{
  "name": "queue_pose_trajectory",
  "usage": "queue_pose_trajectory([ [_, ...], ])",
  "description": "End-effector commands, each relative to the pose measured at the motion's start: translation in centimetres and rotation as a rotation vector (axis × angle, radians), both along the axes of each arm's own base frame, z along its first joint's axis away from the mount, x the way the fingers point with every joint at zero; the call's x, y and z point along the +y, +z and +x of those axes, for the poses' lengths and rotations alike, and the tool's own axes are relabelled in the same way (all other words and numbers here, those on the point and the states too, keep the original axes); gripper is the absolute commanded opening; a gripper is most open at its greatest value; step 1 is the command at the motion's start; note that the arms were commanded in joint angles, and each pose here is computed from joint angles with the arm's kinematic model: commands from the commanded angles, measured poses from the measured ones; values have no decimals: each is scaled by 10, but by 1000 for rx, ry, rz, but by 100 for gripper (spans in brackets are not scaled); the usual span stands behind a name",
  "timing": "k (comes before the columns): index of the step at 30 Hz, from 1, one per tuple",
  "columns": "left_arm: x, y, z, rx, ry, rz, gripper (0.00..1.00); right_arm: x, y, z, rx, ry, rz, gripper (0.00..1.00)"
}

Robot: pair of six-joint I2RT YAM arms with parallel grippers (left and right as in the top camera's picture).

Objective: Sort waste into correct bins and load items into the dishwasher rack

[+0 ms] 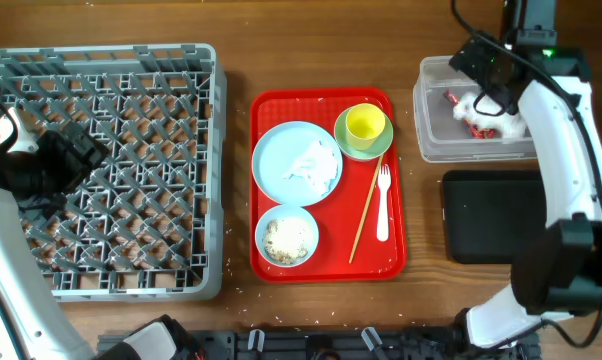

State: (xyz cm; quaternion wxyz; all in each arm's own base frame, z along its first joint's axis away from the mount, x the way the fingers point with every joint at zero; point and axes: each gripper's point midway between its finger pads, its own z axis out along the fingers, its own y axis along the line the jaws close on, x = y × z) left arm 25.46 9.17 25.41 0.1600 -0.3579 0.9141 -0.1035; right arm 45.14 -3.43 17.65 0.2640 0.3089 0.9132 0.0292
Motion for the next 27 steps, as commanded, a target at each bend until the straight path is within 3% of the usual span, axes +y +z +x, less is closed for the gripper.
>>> queue_pose_trajectory([
  [1,1,6,0,-20,8,8,100,59,0,-4,13,305,210,98],
  [2,1,6,0,-20,8,8,100,106,13,-18,-27,590,376,97],
  [4,1,6,0,-20,8,8,100,133,23,-34,-33,714,479,96],
  [7,1,6,0,-20,9,8,100,148,29,-48,3,710,372,95],
  [11,1,6,0,-20,8,8,100,208,36,-83,47,835,240,98],
  [17,1,6,0,-20,9,8,100,263,-61,-133,244,558,56,98],
  [27,1,6,0,-20,8,8,100,302,-147,-133,259,589,57,91],
])
